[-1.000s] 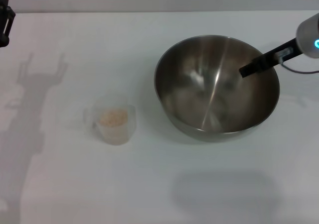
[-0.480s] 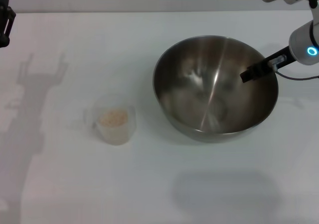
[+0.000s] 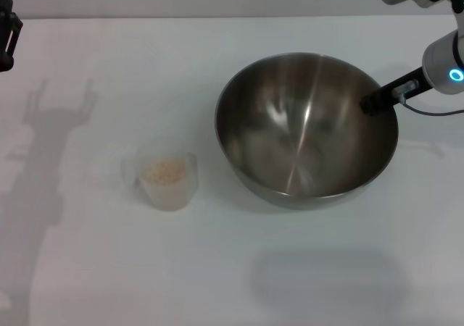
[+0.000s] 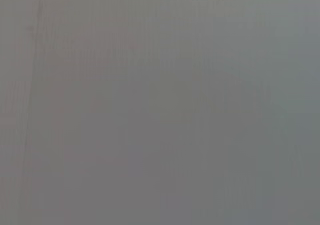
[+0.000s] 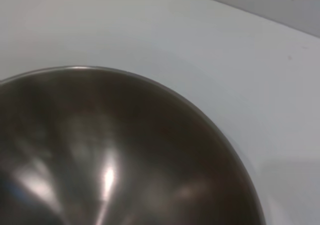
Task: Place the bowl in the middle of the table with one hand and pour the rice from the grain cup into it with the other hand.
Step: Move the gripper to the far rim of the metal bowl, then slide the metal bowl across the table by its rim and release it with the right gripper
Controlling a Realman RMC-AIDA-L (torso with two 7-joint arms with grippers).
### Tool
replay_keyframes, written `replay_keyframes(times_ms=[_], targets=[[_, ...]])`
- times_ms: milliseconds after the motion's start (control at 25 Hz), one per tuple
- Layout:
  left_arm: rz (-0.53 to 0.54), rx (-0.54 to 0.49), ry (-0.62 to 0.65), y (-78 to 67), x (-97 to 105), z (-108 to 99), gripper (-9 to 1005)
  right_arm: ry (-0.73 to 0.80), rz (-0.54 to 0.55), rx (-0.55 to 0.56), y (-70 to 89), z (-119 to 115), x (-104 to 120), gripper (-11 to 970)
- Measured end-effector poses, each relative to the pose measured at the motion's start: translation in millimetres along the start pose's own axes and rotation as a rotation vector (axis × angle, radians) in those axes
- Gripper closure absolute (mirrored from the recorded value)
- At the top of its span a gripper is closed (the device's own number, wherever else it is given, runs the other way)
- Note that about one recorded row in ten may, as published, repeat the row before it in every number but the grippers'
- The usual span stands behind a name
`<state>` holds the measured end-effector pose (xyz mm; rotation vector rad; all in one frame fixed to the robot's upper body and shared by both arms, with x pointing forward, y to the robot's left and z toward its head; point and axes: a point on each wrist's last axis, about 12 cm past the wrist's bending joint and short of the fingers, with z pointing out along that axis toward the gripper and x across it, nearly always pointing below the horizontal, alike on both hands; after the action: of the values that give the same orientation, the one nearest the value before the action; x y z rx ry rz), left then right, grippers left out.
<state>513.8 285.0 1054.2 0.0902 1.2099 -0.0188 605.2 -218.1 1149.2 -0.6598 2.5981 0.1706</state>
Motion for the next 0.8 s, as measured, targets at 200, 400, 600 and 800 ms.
replay_keyframes(times_ms=[200,400,600,800], targets=[[0.0,0.0,0.0,0.0,0,0,196,-0.047,-0.022,0.012,-0.1,-8,-5,904],[0.0,0.002,-0.003,-0.5,0,1,197,-0.145,-0.041,-0.024,-2.1,-24,-9,943],[0.003,-0.007,-0.005,0.8,-1,2,199,-0.226,-0.07,-0.064,-4.9,-40,-8,954],[0.002,-0.015,-0.007,2.0,-1,2,200,-0.285,-0.088,-0.11,-8.8,-50,1,953]])
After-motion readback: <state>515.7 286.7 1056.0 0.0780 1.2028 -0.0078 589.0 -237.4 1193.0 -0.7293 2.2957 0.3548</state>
